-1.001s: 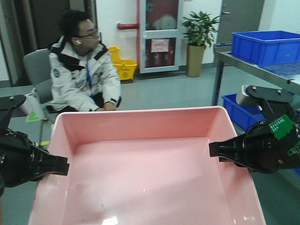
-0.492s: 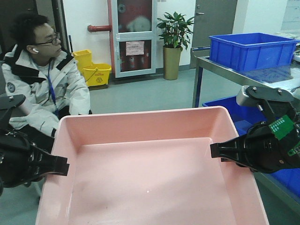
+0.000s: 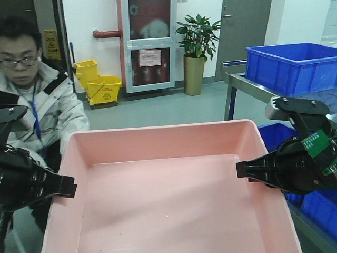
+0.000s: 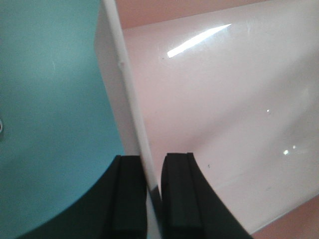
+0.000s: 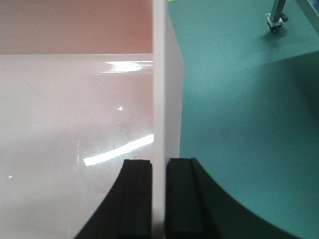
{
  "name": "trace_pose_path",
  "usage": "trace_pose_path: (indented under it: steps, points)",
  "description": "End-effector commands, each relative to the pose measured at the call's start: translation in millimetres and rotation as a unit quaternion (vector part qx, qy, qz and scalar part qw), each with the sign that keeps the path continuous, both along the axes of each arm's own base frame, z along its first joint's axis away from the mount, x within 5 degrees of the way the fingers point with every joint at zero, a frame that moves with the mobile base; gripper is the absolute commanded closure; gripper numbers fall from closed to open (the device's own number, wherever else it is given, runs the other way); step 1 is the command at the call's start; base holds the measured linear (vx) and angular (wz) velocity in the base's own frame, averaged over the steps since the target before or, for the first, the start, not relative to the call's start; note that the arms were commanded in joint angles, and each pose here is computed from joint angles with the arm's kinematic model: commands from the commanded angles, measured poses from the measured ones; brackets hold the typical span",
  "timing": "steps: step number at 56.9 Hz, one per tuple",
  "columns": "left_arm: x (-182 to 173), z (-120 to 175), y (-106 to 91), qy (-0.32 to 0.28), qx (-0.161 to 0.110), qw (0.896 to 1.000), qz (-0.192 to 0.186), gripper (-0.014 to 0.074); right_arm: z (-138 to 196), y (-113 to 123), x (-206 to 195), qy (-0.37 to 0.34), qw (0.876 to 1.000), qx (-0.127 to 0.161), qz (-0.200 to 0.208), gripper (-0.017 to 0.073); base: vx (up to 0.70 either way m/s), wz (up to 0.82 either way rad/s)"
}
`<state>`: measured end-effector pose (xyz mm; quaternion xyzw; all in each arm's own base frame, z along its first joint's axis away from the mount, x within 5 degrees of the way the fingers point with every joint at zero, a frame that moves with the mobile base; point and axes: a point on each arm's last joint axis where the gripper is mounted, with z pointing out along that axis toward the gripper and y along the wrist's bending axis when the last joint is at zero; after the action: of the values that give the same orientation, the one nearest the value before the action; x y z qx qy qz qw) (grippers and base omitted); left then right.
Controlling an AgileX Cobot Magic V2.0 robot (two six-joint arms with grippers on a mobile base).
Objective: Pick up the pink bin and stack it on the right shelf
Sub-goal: 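Carry the pink bin with both grippers toward the metal table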
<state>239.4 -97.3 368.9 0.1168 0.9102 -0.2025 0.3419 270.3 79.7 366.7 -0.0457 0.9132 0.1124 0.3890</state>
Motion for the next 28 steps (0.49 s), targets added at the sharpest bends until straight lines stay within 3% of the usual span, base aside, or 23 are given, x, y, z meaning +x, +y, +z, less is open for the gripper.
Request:
trace_pose_path:
  steps: [1, 14, 28]
  points:
    - [-2.1, 20.1, 3.3, -0.061, -0.005, 0.998, 0.006, 0.0598, 26.6, -5.1, -2.4, -0.077, 0.997, 0.016, -0.007, 0.0568, 0.47, -0.09]
    - [-2.1, 20.1, 3.3, -0.061, -0.005, 0.998, 0.006, 0.0598, 26.6, -5.1, -2.4, -0.077, 0.997, 0.016, -0.007, 0.0568, 0.47, -0.25]
    - [-2.1, 20.1, 3.3, -0.061, -0.005, 0.998, 0.006, 0.0598, 26.6, -5.1, -2.4, -0.077, 0.997, 0.016, -0.007, 0.0568, 0.46, -0.50]
